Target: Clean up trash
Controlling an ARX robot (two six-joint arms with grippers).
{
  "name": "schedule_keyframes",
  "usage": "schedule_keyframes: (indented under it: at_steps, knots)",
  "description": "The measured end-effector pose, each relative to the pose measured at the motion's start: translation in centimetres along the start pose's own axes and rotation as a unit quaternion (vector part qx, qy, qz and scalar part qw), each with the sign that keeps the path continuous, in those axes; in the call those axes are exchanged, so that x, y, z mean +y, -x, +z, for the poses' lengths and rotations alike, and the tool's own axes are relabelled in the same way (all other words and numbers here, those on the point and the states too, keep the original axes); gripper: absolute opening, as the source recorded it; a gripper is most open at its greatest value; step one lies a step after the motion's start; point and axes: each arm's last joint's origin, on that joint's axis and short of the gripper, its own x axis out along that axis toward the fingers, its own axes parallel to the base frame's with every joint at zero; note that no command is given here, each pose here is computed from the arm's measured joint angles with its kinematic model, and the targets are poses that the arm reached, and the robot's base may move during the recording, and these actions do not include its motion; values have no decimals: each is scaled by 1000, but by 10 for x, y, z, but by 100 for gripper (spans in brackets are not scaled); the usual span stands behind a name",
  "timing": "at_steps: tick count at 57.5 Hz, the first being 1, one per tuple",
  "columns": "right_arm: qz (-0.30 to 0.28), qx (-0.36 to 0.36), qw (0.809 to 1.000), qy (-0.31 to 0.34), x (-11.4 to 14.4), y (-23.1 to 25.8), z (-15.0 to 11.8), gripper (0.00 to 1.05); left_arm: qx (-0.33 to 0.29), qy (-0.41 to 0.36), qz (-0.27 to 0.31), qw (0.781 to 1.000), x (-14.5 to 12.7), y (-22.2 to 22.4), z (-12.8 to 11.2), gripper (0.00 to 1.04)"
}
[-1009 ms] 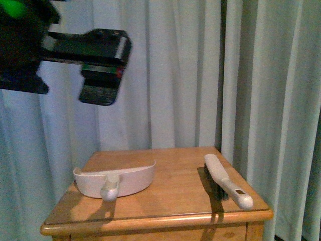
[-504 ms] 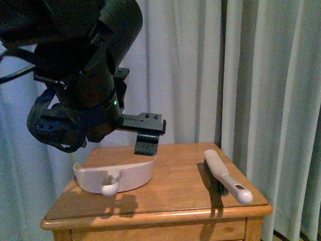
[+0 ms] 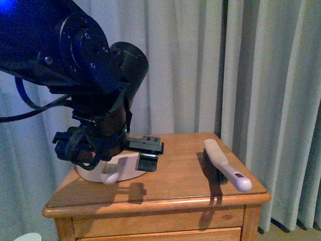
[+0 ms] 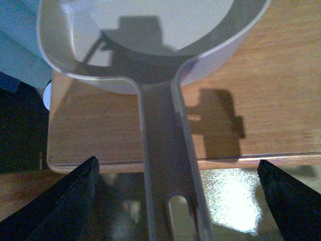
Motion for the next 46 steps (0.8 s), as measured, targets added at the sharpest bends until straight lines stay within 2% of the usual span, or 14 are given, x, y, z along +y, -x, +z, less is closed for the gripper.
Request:
schedule_keyframes:
  at_steps: [28, 46]
  knots:
    - [0, 0, 1000, 0, 0, 0, 0, 97, 15, -13, 15, 1000, -4, -25, -7, 96]
    - [0, 0, 1000, 0, 0, 0, 0, 97, 14, -16, 8, 1000, -3, -25, -6, 45]
